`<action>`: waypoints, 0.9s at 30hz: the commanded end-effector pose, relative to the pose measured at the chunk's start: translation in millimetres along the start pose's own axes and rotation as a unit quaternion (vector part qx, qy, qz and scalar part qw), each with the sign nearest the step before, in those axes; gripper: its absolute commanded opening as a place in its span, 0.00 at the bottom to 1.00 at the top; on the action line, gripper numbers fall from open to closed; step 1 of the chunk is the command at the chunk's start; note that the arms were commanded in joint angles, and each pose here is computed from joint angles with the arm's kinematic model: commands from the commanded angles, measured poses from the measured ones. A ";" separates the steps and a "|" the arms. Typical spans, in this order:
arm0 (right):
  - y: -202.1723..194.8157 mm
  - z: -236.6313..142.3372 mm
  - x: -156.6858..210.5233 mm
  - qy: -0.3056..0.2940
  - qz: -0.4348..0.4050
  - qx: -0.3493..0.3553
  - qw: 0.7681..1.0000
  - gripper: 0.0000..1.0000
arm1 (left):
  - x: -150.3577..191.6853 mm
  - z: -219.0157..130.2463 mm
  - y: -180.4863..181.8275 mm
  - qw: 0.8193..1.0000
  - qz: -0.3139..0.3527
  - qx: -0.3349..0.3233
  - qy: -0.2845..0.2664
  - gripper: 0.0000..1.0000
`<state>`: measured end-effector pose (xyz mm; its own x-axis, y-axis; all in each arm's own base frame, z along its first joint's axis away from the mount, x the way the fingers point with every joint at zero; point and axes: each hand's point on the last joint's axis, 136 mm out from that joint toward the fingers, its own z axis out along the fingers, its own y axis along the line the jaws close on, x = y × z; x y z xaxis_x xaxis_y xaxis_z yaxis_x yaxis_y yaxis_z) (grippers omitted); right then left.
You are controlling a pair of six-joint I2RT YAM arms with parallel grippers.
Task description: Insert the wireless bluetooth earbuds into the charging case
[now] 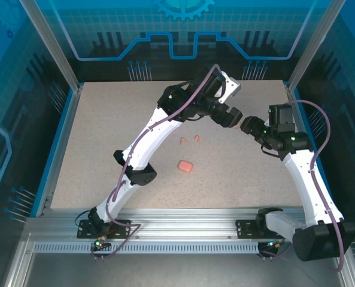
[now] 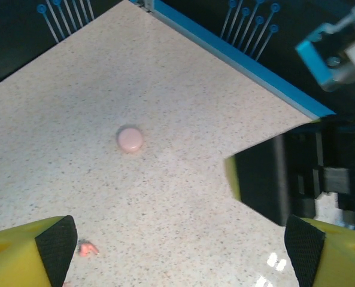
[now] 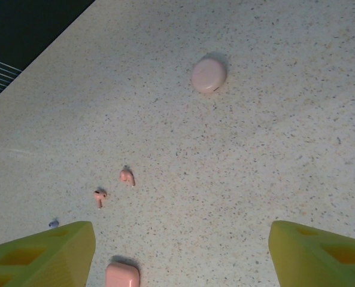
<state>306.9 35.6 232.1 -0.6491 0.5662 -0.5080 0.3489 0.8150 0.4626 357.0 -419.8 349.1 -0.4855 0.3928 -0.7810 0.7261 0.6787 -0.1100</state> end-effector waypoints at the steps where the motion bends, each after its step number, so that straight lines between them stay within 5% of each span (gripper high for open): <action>1: -12.8 -7.8 0.4 -0.013 -0.004 0.017 1.000 0.78 | -45.8 -42.1 -8.8 0.995 0.022 0.019 -0.095 0.99; 8: -15.3 -10.6 -7.6 -0.018 -0.001 0.013 1.000 0.78 | -140.4 -86.0 -53.7 0.939 0.072 0.135 -0.308 0.99; 14: -13.5 -6.3 -11.0 -0.016 -0.003 0.012 1.000 0.78 | -199.7 -150.4 -37.0 0.838 0.004 0.305 -0.453 0.99; 16: -13.3 -5.9 -12.4 -0.017 -0.003 0.012 1.000 0.78 | -205.7 -165.5 -11.1 0.821 -0.028 0.333 -0.463 0.99; 21: -9.9 0.8 -14.2 -0.015 -0.001 0.004 1.000 0.78 | -181.4 -160.6 15.7 0.849 -0.073 0.381 -0.359 0.99; 24: -6.7 7.3 -13.4 -0.009 0.001 0.000 1.000 0.78 | -153.6 -137.5 12.4 0.904 -0.049 0.300 -0.300 0.99; 27: -2.6 11.1 -12.1 -0.009 0.001 -0.003 1.000 0.78 | -127.8 -125.0 12.6 0.935 -0.040 0.247 -0.250 0.99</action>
<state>314.0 23.6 222.0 -0.6496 0.5665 -0.5070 0.3671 0.8177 0.4433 418.0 -386.2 528.5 -0.3654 -0.2114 -0.9065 0.8779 0.2455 -0.4111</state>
